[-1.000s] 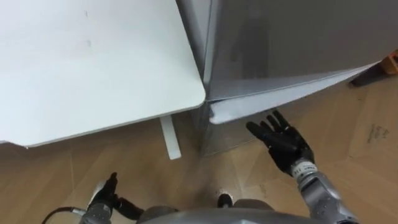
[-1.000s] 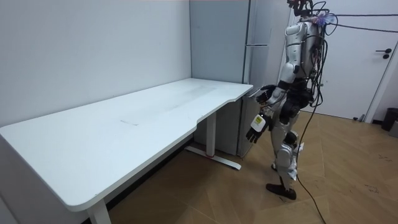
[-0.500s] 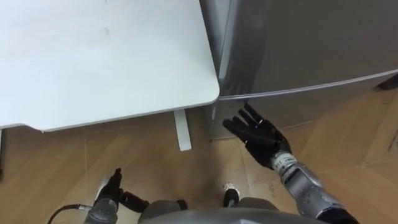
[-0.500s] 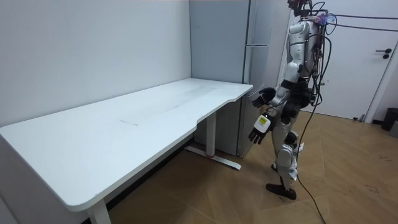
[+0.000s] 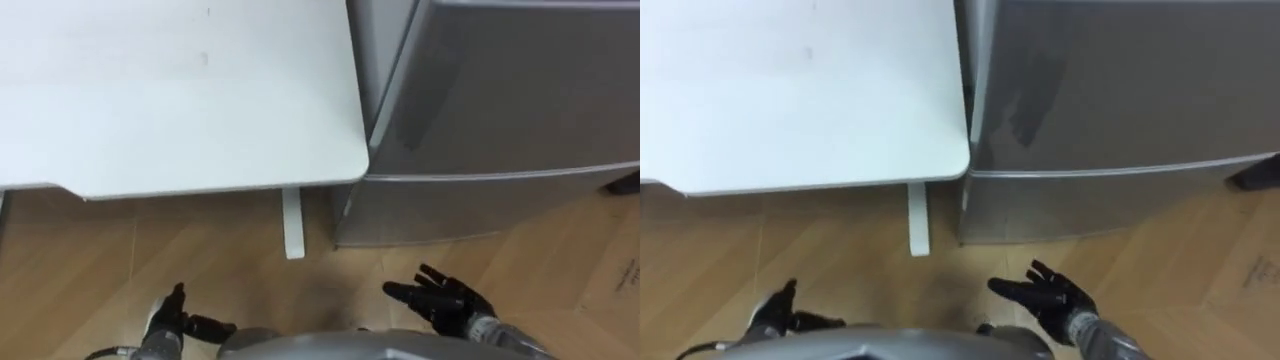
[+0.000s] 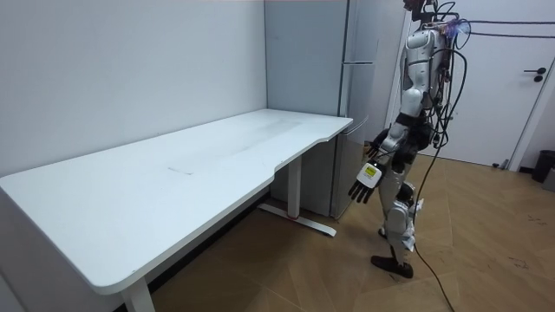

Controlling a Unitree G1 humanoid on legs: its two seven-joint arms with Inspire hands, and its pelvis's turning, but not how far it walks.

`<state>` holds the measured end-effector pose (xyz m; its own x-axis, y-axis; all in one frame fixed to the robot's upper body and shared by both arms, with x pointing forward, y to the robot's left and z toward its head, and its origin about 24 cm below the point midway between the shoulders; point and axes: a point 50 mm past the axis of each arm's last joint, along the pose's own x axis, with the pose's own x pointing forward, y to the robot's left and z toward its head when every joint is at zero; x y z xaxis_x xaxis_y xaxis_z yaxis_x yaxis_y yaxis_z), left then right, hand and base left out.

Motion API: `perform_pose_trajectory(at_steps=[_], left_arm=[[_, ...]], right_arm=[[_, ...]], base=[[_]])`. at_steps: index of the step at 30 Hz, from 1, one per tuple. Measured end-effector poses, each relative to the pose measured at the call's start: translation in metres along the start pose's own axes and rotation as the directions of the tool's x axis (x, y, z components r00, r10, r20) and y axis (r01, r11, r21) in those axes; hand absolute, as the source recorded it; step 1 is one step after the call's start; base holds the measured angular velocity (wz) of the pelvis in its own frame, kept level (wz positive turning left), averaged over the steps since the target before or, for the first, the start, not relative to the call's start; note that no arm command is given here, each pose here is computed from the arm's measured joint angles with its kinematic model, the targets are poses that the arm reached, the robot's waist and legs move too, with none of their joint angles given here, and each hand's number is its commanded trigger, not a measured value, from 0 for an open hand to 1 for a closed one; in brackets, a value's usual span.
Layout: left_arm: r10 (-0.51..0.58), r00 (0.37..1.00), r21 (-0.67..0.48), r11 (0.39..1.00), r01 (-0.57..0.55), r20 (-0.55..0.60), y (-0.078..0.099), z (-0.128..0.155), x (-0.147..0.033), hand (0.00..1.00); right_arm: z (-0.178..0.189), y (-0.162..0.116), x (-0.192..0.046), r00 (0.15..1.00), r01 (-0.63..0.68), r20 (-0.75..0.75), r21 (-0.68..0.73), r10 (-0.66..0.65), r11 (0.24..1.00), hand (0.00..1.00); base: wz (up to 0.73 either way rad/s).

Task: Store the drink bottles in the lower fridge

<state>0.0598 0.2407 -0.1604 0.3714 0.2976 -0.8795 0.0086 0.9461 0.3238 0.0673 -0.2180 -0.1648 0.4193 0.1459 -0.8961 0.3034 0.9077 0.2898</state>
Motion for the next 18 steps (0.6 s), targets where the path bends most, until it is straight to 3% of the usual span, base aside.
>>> perform_pose_trajectory(at_steps=[4,9,18], left_arm=[[0.022,0.998,-0.06,0.998,-0.025,-0.053,0.005,-0.014,-0.002,0.0],[0.029,0.985,-0.09,0.995,-0.044,-0.171,0.004,-0.049,-0.013,0.0],[0.004,0.968,-0.126,0.991,-0.037,-0.25,0.001,-0.06,-0.016,0.0]], right_arm=[[-0.015,-0.011,-0.006,0.997,0.049,-0.059,0.019,-0.048,0.999,0.0],[-0.033,-0.02,-0.014,0.99,0.106,-0.109,0.138,-0.091,0.985,0.0],[-0.036,-0.021,-0.014,0.984,0.111,-0.148,0.101,-0.095,0.989,0.0]], base=[[0.0],[0.0],[0.02]])
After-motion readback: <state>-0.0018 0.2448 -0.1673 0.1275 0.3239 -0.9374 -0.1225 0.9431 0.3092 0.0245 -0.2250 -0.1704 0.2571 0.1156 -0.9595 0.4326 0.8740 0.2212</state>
